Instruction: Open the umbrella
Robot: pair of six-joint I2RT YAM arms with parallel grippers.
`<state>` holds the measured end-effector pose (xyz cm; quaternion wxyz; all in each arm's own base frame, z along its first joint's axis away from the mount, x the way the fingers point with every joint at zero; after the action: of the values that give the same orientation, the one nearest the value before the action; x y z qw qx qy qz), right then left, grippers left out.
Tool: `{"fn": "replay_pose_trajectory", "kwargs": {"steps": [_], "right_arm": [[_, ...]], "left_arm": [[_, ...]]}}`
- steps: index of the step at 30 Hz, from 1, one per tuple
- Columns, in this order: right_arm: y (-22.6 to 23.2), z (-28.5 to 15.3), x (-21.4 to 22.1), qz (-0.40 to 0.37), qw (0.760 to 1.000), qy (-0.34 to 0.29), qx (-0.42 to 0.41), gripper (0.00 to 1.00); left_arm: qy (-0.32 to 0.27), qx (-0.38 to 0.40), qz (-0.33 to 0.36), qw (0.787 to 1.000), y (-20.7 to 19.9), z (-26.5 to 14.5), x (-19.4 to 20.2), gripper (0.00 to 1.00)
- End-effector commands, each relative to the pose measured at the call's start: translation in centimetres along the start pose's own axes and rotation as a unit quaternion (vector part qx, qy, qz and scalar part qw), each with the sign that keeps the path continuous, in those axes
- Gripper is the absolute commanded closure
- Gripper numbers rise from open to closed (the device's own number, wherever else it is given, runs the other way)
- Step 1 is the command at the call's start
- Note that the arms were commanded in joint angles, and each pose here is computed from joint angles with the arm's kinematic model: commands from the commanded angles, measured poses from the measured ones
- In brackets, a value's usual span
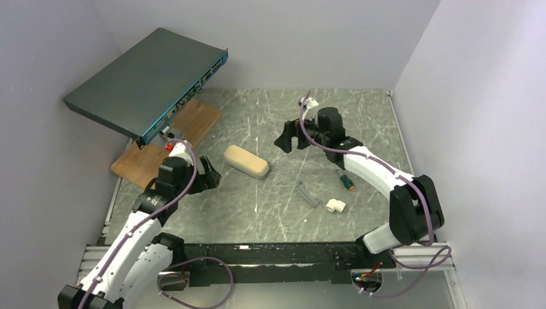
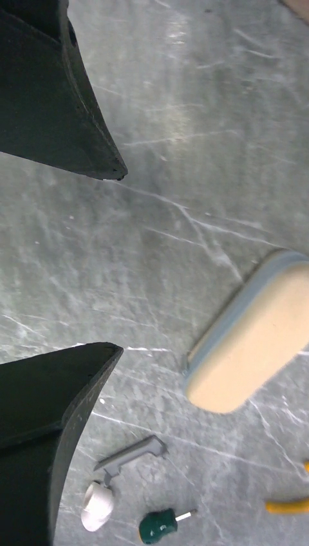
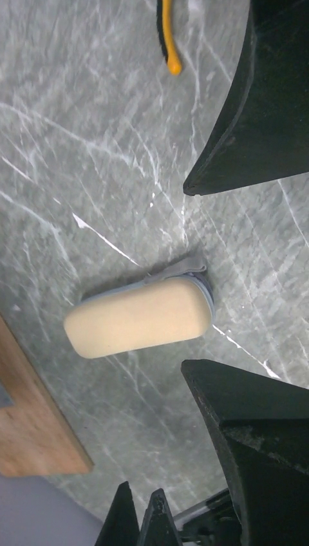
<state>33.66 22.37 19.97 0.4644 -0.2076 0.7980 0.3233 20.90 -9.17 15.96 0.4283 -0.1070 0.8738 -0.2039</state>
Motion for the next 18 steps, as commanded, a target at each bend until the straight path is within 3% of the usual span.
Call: {"fn": "replay_pose_trajectory", "kwargs": {"steps": [1,9,18], "right_arm": [[2.1,1.8,0.6,-0.055,0.996,0.056,-0.041,0.00],[4.3,7.9,3.3,-0.091,0.985,0.139,-0.050,0.00],[3.8,13.1,6.4,-0.068,0.978,0.190,-0.055,0.09]], "left_arm": [[0.045,-0.028,-0.033,0.998,0.4,-1.8,1.0,0.01],[0.083,0.002,-0.001,0.997,-1.5,-4.5,1.8,0.01],[0.080,-0.013,0.083,0.993,-2.8,-9.8,-2.1,0.01]]}}
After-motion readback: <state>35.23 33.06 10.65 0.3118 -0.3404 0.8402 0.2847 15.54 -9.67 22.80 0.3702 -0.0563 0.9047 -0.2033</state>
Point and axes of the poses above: each gripper's point midway between its finger pads, its own z axis out along the fingers, its own y axis along the line the jaws close on, x = y × z, the point moved 4 cm from there along -z, back along the fingers, and after that the axes turned 2 degrees about -z, right-handed, at the moved point
